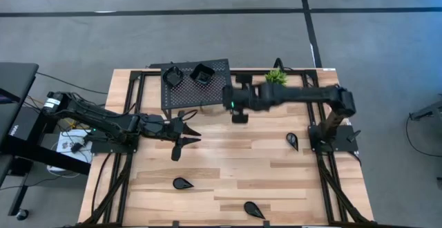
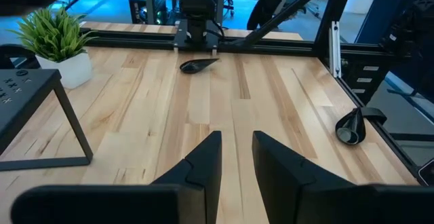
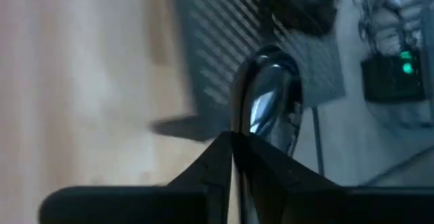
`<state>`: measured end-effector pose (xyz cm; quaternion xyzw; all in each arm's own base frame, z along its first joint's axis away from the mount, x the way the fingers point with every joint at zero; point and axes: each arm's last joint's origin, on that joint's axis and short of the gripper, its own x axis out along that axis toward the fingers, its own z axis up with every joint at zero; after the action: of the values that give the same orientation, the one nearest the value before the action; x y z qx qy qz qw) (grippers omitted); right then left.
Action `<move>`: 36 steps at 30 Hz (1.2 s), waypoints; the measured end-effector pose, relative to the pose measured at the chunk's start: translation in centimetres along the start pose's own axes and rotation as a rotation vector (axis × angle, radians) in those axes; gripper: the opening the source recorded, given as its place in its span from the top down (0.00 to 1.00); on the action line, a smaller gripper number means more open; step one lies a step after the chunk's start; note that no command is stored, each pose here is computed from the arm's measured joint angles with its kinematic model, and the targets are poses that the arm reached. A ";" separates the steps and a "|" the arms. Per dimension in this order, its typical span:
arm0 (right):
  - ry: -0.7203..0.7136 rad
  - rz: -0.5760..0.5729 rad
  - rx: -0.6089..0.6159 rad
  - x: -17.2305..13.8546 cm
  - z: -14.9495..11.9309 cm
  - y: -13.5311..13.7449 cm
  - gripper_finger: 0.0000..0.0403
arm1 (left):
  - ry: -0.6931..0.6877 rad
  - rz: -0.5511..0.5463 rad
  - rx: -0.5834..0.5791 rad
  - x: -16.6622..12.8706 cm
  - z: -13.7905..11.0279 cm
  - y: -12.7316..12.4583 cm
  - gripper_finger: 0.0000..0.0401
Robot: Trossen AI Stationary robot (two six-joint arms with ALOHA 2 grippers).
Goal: Pick & Place Mini shaped plates
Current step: Put the black drop shaped plate on the shelf
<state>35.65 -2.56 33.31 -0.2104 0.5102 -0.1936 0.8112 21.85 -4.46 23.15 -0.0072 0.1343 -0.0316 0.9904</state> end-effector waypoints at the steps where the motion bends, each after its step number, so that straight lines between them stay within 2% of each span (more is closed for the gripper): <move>1: 0.014 0.006 -0.004 1.0 -0.1 -0.8 0.90 | 0.000 0.000 0.000 0.0 0.0 0.0 0.79; 5: 0.051 0.010 -0.010 4.2 -0.5 -3.2 0.92 | -0.001 0.000 0.000 0.0 0.0 0.0 0.79; 7: 0.024 -0.031 0.038 4.8 -0.2 -4.4 0.93 | 0.000 0.000 0.000 0.0 0.0 0.0 0.79; 10: 0.024 0.007 0.075 5.2 -0.7 -5.6 0.95 | 0.000 0.001 0.005 0.0 0.0 0.0 0.79; 13: 0.037 0.078 0.106 5.2 -1.0 -5.3 0.97 | 0.001 0.002 0.004 0.0 0.0 0.0 0.79; 17: 0.095 0.063 0.050 4.9 -1.3 -4.5 0.98 | 0.002 0.002 0.004 0.0 0.0 0.0 0.79; 21: 0.114 0.057 0.051 4.5 -1.3 -3.9 1.00 | 0.002 0.002 0.004 0.0 0.0 0.0 0.79; 29: 0.093 -0.033 -0.031 1.5 -0.6 -1.1 1.00 | 0.003 0.004 0.004 0.0 0.0 0.0 0.79; 34: 0.068 -0.073 -0.002 -3.1 -1.9 -0.9 1.00 | 0.003 0.007 0.004 0.0 0.0 0.1 0.79; 36: 0.025 -0.066 0.047 -5.2 -2.5 -1.3 1.00 | 0.003 0.007 0.004 0.0 0.0 0.0 0.79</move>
<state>31.14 -1.27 36.85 -0.2058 0.5084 -0.2349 0.8025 21.85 -4.41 23.12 -0.0046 0.1356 -0.0286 0.9903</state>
